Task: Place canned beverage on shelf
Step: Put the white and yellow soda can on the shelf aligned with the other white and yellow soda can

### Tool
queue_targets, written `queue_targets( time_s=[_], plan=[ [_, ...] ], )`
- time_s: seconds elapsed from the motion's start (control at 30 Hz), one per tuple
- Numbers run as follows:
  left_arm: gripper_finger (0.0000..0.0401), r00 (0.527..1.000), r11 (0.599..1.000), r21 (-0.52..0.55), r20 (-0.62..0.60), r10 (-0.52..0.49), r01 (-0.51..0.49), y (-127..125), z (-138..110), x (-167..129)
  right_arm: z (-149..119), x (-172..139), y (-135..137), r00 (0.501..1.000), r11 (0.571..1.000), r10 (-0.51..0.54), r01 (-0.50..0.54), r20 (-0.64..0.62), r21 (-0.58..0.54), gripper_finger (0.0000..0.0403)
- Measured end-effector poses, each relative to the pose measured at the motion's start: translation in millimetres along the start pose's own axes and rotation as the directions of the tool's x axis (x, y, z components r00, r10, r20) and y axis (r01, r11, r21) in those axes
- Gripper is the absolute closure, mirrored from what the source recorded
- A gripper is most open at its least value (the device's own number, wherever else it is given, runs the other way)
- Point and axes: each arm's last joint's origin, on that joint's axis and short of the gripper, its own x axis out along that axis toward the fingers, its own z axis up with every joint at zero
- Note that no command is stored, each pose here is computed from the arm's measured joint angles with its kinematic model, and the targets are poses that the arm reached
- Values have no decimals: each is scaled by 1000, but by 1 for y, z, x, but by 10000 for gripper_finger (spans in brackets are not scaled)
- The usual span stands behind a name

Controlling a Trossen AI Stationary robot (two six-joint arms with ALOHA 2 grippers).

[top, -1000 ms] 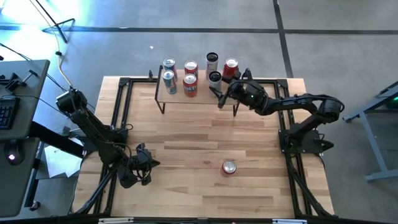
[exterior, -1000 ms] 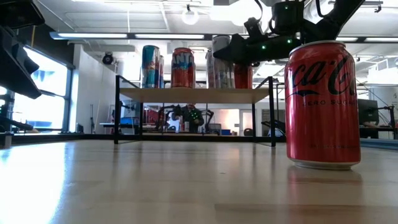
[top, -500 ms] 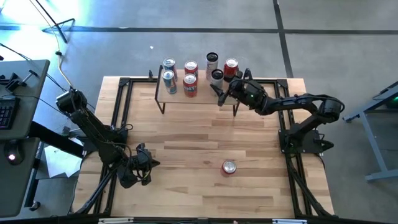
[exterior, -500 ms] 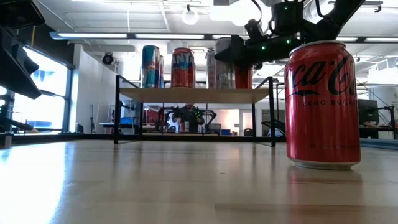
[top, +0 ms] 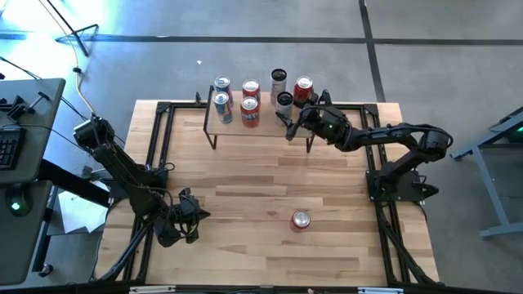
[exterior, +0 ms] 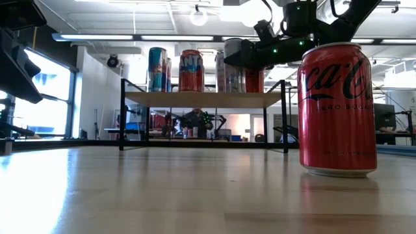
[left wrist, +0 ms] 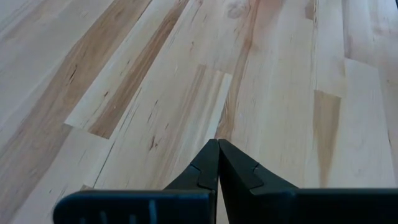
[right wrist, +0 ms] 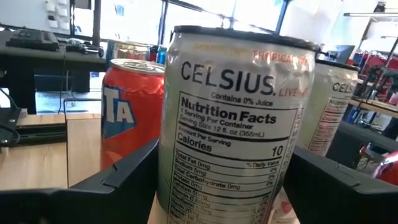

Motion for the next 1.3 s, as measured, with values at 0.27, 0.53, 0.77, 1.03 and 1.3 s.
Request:
queue_targets(
  time_s=[0.27,0.53,0.77,1.03,1.3],
  plan=[
    [401,1000,1000,0,-9,-5,5,0,0,0,0,0,-1,1000,999,-22,23,-6,43,116],
    [401,1000,1000,0,-13,-7,7,0,0,0,0,0,0,1000,999,8,-8,5,42,116],
    [401,1000,1000,0,-18,-10,10,0,-1,0,0,0,1,999,999,32,-33,9,33,105],
    [401,1000,1000,-8,-19,-11,10,0,-1,0,0,0,2,999,997,54,-54,10,48,57],
    [401,1000,1000,-7,-19,-10,10,0,-1,0,0,0,1,999,994,50,-51,12,100,45]
  ],
)
